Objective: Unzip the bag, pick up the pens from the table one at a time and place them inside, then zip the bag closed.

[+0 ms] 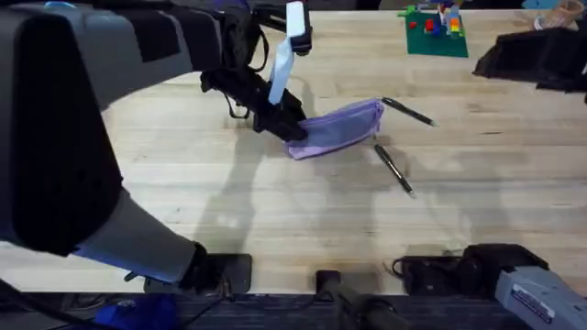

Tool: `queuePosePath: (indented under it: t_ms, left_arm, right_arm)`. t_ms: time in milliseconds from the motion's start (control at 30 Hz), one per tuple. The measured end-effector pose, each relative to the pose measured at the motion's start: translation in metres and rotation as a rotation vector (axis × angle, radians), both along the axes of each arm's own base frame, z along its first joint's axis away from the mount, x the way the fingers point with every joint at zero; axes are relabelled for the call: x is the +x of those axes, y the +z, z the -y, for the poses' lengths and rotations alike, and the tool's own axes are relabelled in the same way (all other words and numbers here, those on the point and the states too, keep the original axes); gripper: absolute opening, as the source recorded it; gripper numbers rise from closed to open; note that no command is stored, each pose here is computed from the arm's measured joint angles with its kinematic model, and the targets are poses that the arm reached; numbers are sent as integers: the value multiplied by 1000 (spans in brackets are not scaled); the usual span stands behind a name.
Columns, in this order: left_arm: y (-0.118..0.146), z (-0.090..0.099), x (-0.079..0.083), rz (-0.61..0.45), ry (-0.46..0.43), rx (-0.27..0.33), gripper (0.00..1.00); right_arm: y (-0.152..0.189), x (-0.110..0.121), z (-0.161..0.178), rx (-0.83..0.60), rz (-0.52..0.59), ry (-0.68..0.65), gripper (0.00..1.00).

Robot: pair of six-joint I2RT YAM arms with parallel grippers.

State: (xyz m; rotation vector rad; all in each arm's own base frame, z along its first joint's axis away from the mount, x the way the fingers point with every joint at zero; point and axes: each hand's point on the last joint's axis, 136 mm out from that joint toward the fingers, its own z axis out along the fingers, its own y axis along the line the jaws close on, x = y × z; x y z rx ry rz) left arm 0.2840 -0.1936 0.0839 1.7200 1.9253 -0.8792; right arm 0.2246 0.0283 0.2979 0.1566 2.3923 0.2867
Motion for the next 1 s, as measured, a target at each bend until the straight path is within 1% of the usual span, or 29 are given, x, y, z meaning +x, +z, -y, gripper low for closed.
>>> queuePosePath:
  t_ms: [33, 67, 233, 300, 500, 700, 1000]
  left_arm:
    - [0, 0, 0, 0, 0, 0, 43]
    - [0, 0, 0, 0, 0, 0, 43]
    - [0, 0, 0, 0, 0, 0, 43]
    - [0, 0, 0, 0, 0, 0, 43]
    - [0, 0, 0, 0, 0, 0, 43]
    - [0, 0, 0, 0, 0, 0, 43]
    - [0, 0, 0, 0, 0, 0, 43]
  right_arm:
    - [-2, -2, 0, 5, -14, -5, 996]
    - [-9, -10, 0, 11, -56, -12, 996]
    - [-18, -22, -1, 15, -122, -13, 996]
    - [-20, -26, -5, 31, -138, 6, 996]
    - [-17, -30, -25, 97, -134, 121, 996]
    - [-18, -38, -35, 83, -134, 233, 996]
    - [-16, -38, -38, 68, -116, 283, 996]
